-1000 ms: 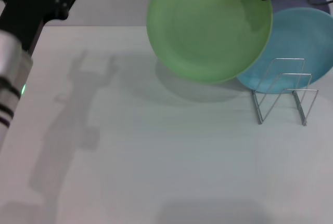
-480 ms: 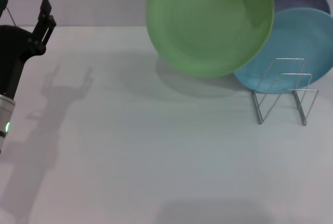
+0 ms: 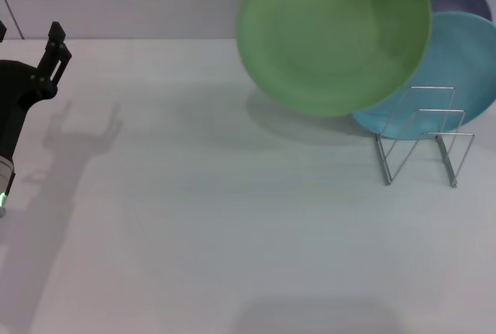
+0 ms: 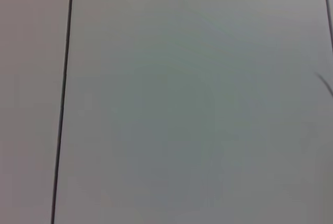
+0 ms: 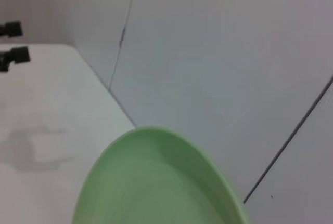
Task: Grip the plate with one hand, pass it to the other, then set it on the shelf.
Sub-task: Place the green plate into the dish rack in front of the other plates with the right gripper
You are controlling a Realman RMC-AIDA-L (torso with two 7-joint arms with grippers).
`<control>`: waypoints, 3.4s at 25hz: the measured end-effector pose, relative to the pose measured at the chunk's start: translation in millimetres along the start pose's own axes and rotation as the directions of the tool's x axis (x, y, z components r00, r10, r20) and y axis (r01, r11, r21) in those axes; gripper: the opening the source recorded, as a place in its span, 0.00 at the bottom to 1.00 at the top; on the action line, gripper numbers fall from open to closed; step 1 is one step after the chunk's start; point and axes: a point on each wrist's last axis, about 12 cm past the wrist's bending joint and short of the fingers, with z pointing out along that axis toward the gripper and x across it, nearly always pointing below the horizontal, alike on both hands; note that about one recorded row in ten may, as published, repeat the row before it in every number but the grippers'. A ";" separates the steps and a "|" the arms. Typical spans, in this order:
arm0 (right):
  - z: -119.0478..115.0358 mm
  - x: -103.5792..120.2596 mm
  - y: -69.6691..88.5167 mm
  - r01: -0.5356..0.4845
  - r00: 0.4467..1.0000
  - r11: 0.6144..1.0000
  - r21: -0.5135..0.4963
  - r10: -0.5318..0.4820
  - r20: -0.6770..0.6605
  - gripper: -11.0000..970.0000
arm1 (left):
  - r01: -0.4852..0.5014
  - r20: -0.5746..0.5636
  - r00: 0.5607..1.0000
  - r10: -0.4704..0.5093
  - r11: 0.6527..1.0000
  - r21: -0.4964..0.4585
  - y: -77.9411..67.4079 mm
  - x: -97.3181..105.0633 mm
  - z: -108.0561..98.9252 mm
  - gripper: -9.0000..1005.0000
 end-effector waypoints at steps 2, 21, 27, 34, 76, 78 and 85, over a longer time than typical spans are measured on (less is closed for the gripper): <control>-5.1 1.8 0.4 0.033 0.999 0.999 0.010 -0.033 -0.001 0.09 | 0.000 -0.005 1.000 0.000 1.000 -0.006 1.0 1.1 -1.3 0.81; -33.2 7.8 3.8 0.142 0.989 0.990 0.018 -0.141 -0.038 0.09 | 0.012 -0.074 0.997 -0.013 1.000 -0.025 1.1 11.2 -9.0 0.81; -35.9 11.3 6.0 0.205 0.978 0.979 0.003 -0.205 -0.046 0.10 | 0.014 -0.094 0.995 -0.016 1.000 -0.018 -0.5 13.6 -8.9 0.81; -41.9 14.9 5.4 0.247 0.968 0.969 0.015 -0.246 -0.053 0.12 | 0.041 -0.116 0.992 -0.042 0.999 -0.016 -3.1 15.7 -6.3 0.81; -86.2 53.4 4.4 0.250 0.960 0.967 0.059 -0.239 -0.146 0.21 | 0.057 -0.150 0.988 -0.047 0.996 0.065 -23.4 15.7 16.1 0.81; -87.5 55.9 4.5 0.250 0.960 0.966 0.061 -0.238 -0.150 0.22 | 0.057 -0.152 0.987 -0.047 0.996 0.065 -23.5 15.9 16.2 0.81; -85.3 68.2 5.8 0.237 0.961 0.970 0.046 -0.227 -0.157 0.23 | 0.058 -0.158 0.986 -0.045 0.995 0.078 -26.8 15.9 19.9 0.81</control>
